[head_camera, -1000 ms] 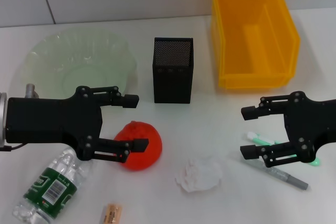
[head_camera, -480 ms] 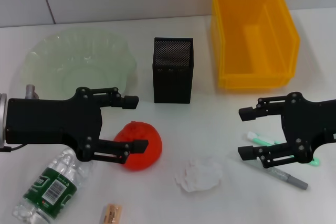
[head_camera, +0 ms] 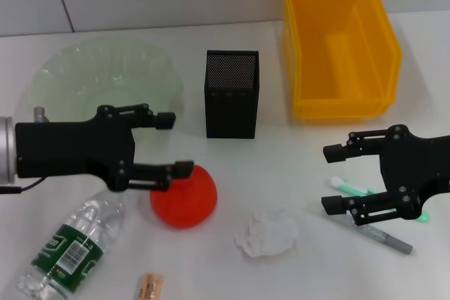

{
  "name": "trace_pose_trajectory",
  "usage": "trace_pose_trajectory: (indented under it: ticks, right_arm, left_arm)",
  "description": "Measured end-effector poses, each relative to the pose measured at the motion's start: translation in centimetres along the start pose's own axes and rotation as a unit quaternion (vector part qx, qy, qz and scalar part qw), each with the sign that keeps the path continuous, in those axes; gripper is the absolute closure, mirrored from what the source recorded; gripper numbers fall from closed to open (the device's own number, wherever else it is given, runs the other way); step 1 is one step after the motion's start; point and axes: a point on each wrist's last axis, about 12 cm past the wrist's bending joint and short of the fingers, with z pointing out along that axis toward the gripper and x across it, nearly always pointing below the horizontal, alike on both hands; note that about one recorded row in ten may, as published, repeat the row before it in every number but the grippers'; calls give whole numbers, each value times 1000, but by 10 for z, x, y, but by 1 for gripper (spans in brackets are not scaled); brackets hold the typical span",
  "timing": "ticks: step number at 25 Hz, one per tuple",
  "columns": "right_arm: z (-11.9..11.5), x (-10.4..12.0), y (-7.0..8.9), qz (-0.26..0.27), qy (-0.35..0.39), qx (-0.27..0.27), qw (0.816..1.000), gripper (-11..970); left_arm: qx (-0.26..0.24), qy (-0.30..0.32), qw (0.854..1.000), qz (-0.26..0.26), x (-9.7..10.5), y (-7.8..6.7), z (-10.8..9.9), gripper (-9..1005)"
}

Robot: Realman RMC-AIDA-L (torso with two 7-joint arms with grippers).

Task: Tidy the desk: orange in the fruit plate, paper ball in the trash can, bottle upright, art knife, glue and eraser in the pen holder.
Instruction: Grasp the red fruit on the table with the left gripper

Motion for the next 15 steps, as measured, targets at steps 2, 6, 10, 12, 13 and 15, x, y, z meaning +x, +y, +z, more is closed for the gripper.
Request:
trace_pose_trajectory:
  ticks: [2, 6, 10, 12, 13, 15]
  right_arm:
    - [-1, 1, 0, 1, 0, 1, 1000, 192]
    - [-3, 2, 1, 2, 2, 4, 1000, 192]
    - [-3, 3, 2, 3, 2, 5, 1000, 192]
    - [-4, 4, 2, 4, 2, 6, 1000, 192]
    - [-4, 4, 2, 4, 2, 6, 1000, 192]
    - [-4, 4, 2, 4, 2, 6, 1000, 192]
  left_arm:
    - [-13, 1, 1000, -10, 4, 5, 3, 151]
    - [-35, 13, 999, -23, 12, 14, 12, 151]
    - [-37, 39, 998, -16, 20, 16, 20, 151]
    - [-35, 57, 998, -13, 26, 14, 26, 151]
    - [-34, 62, 997, -13, 27, 14, 28, 151]
    - [-37, 73, 997, -13, 31, 13, 31, 151]
